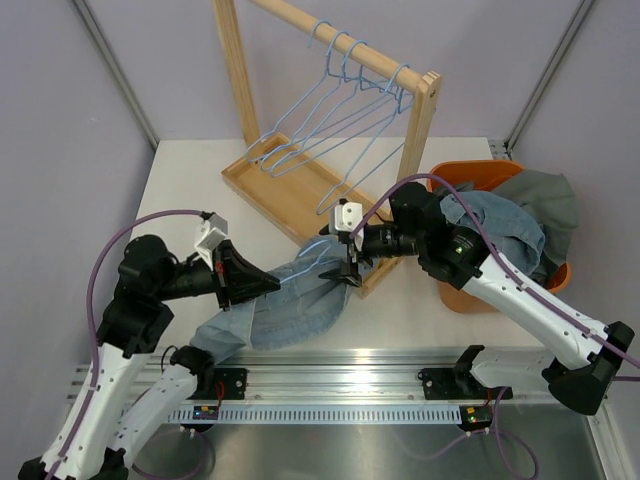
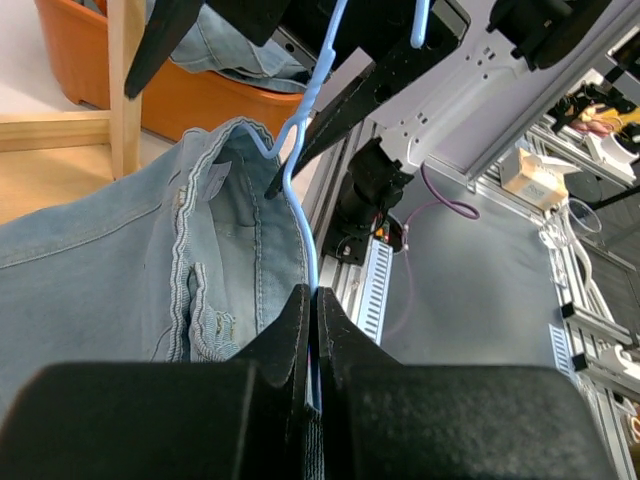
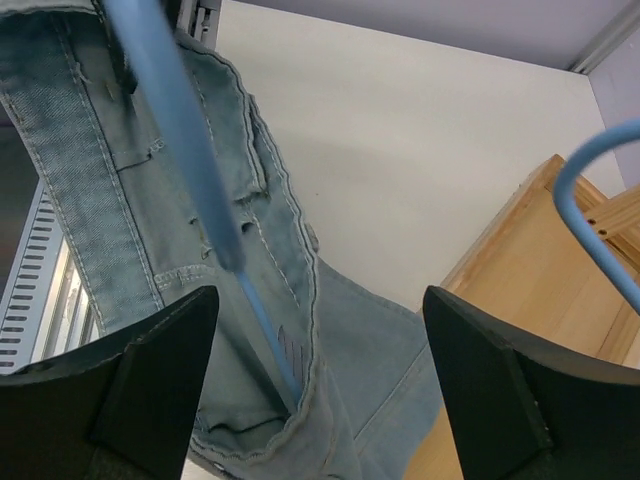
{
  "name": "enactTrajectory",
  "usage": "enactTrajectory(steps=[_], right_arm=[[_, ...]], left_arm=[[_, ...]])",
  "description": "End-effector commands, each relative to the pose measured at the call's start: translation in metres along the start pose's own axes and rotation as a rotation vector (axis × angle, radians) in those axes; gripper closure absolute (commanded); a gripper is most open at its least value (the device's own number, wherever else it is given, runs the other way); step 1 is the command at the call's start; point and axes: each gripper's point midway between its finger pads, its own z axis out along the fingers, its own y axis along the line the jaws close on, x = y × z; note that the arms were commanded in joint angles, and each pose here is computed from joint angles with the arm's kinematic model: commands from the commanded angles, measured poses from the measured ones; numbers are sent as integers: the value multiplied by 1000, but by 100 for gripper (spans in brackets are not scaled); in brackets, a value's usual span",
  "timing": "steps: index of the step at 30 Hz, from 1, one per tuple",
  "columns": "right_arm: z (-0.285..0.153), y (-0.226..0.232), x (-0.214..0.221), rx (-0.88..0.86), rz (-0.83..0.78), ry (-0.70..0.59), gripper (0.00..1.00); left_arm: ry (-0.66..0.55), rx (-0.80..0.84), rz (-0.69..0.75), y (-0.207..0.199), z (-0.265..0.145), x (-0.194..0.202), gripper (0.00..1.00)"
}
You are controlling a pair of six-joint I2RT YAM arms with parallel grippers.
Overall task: Remove the skirt from the hanger
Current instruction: Pick up the hanger from the clothesline.
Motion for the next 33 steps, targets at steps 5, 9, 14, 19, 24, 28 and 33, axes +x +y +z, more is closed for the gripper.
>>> enactTrajectory(steps=[5, 9, 14, 19, 24, 28, 33], right_arm=[[3, 20, -14, -85, -69, -48, 36], [-2, 35, -8, -152, -76, -31, 78], [-11, 41, -12, -161, -82, -36, 100], [-24, 47, -23, -163, -86, -44, 100], [-40, 55, -21, -178, -76, 6, 100], [-50, 58, -18, -171, -80, 40, 100], [-59, 56, -16, -152, -53, 99, 100]], left_arm=[[-64, 52, 131, -14, 7, -29, 100], [-67, 61, 138, -15, 10, -33, 100], [-65, 54, 154, -12, 12, -39, 100], [-39, 4, 197, -6, 14, -40, 86], [-38, -4, 272, -10, 14, -48, 44], [2, 2, 323, -10, 19, -46, 35], [69, 43, 393, -17, 34, -40, 34]])
